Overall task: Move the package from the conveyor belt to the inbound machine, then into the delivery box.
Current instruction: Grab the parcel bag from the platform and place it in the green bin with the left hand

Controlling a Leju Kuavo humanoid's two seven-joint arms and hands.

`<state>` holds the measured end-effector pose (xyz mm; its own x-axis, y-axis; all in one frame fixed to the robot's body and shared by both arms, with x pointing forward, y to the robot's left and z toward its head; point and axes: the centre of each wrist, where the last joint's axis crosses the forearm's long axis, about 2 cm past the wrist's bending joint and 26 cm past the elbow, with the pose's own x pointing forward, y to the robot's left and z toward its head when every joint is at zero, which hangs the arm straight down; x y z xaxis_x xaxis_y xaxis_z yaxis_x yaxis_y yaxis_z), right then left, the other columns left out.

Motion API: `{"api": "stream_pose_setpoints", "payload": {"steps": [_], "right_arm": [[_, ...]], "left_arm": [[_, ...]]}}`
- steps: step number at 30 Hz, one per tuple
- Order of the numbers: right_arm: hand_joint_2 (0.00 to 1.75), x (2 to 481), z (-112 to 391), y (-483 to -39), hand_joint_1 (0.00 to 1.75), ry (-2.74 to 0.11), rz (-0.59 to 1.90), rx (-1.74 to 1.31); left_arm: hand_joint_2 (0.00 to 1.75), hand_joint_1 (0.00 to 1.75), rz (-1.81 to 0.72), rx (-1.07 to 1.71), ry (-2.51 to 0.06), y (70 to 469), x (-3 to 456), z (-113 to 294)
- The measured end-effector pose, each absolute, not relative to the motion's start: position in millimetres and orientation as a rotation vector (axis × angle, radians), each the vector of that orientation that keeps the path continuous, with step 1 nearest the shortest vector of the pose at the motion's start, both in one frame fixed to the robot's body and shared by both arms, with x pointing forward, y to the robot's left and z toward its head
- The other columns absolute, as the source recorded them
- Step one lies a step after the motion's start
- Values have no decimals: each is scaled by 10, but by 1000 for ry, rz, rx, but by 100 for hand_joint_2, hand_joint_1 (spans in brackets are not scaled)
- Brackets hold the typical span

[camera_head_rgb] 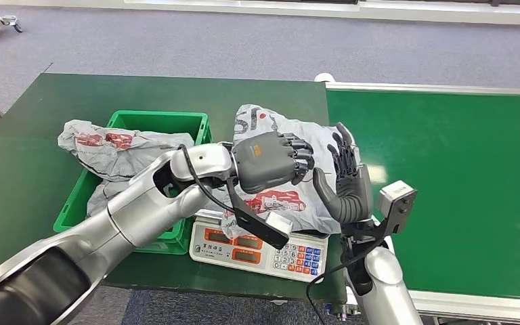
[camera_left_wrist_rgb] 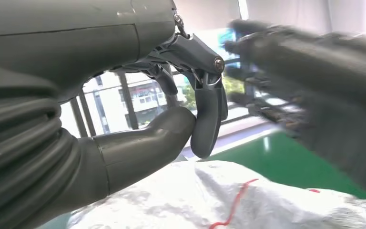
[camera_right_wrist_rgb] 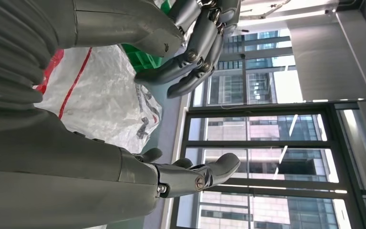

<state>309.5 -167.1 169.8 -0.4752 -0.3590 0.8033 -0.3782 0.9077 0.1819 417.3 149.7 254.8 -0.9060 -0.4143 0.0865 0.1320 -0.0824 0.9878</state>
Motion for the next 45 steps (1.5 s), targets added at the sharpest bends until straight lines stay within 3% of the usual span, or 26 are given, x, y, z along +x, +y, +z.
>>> {"api": "stream_pose_setpoints", "payload": {"steps": [2,6,9,12,45], "right_arm": [[175,3067,1687,-1677,0,-2106,23,526],[175,2985,1636,-1717,0,-2098,11,510],[175,2947,1618,-1754,0,-2099,5,494],[175,2928,1625,-1766,0,-2103,9,484],[175,2867,1635,-1773,0,-2103,12,468]], "left_arm": [[175,168,-2008,379,-1830,1713,4194,2442],[175,0,-1918,511,-1780,2290,4197,2103],[175,0,-1858,434,-1757,2625,4147,1833],[175,0,-1812,357,-1762,2700,4077,1646],[175,0,-1710,167,-1833,2220,4084,1632]]}}
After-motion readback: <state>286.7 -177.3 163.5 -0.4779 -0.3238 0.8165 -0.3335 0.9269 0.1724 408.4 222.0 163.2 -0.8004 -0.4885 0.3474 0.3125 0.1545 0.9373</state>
